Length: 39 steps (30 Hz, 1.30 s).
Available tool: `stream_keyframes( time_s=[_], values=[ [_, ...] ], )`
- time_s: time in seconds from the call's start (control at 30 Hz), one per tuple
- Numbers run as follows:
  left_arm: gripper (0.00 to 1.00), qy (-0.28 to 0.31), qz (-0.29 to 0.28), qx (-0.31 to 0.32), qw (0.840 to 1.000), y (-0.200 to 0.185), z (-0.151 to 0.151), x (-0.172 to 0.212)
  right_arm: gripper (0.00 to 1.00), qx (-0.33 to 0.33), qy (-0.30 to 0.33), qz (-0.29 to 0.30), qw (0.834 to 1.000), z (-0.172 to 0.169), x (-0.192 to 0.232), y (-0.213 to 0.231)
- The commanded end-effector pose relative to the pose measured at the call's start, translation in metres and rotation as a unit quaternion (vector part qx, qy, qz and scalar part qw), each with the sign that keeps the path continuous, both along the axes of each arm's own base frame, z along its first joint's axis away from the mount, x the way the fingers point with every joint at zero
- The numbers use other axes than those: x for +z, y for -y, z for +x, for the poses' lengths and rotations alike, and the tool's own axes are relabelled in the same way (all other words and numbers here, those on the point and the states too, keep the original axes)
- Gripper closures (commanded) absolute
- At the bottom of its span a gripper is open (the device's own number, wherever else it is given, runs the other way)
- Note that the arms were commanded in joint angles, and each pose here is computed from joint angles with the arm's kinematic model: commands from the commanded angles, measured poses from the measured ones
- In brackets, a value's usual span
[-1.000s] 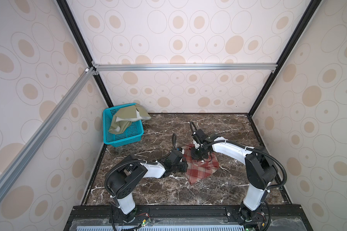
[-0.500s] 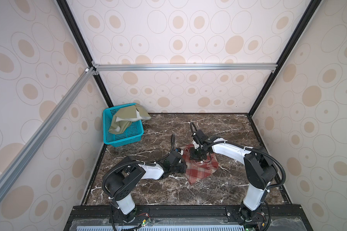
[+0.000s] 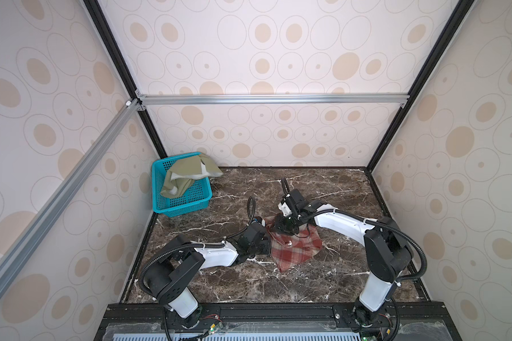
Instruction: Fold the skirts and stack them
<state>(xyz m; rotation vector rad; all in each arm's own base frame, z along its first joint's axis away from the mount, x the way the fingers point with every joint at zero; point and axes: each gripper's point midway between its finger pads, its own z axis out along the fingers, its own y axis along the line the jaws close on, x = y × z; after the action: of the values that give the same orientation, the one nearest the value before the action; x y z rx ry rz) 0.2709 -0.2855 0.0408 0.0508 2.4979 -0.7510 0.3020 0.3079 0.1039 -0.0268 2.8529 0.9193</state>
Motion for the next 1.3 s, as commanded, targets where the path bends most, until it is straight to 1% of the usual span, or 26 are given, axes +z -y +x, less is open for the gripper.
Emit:
stream_keyframes(
  time_s=[0.0, 0.07, 0.17, 0.27, 0.37, 0.4, 0.47, 0.67, 0.7, 0.83, 1.03, 1.27],
  values=[
    [0.91, 0.009, 0.009, 0.026, 1.0, -0.01, 0.005, 0.006, 0.55, 0.01, 0.024, 0.04, 0.999, -0.007, 0.036, -0.008],
    [0.9, 0.018, 0.009, 0.029, 0.999, -0.011, 0.009, 0.012, 0.54, 0.011, 0.042, 0.032, 0.999, -0.008, 0.047, -0.001],
    [0.9, 0.04, 0.009, 0.029, 0.999, -0.011, 0.017, 0.028, 0.53, 0.005, 0.067, 0.0, 0.998, -0.005, 0.053, 0.021],
    [0.89, 0.065, 0.012, 0.03, 0.997, -0.012, 0.024, 0.045, 0.53, -0.002, 0.069, -0.024, 0.997, -0.003, 0.043, 0.04],
    [0.88, 0.084, 0.005, 0.028, 0.996, -0.01, 0.033, 0.06, 0.59, 0.006, 0.062, -0.048, 0.997, -0.005, 0.023, 0.051],
    [0.88, 0.088, 0.001, 0.025, 0.996, -0.006, 0.036, 0.064, 0.64, 0.011, 0.06, -0.058, 0.996, -0.007, 0.016, 0.054],
    [0.88, 0.091, -0.006, 0.017, 0.996, 0.002, 0.041, 0.069, 0.71, 0.013, 0.055, -0.072, 0.996, -0.01, 0.004, 0.059],
    [0.88, 0.09, -0.056, -0.008, 0.994, 0.032, 0.05, 0.074, 0.8, 0.015, 0.051, -0.087, 0.995, -0.016, -0.015, 0.067],
    [0.88, 0.096, -0.073, -0.018, 0.993, 0.04, 0.052, 0.08, 0.82, 0.016, 0.047, -0.087, 0.995, -0.018, -0.018, 0.067],
    [0.88, 0.084, -0.099, -0.037, 0.991, 0.06, 0.057, 0.078, 0.85, 0.018, 0.031, -0.074, 0.997, -0.028, -0.025, 0.066],
    [0.88, 0.067, -0.103, -0.039, 0.992, 0.072, 0.065, 0.061, 0.89, 0.022, 0.01, -0.054, 0.998, -0.047, -0.033, 0.059],
    [0.9, 0.035, -0.098, -0.013, 0.995, 0.064, 0.075, 0.031, 0.9, 0.04, -0.013, -0.063, 0.997, -0.077, -0.049, 0.049]
  ],
)
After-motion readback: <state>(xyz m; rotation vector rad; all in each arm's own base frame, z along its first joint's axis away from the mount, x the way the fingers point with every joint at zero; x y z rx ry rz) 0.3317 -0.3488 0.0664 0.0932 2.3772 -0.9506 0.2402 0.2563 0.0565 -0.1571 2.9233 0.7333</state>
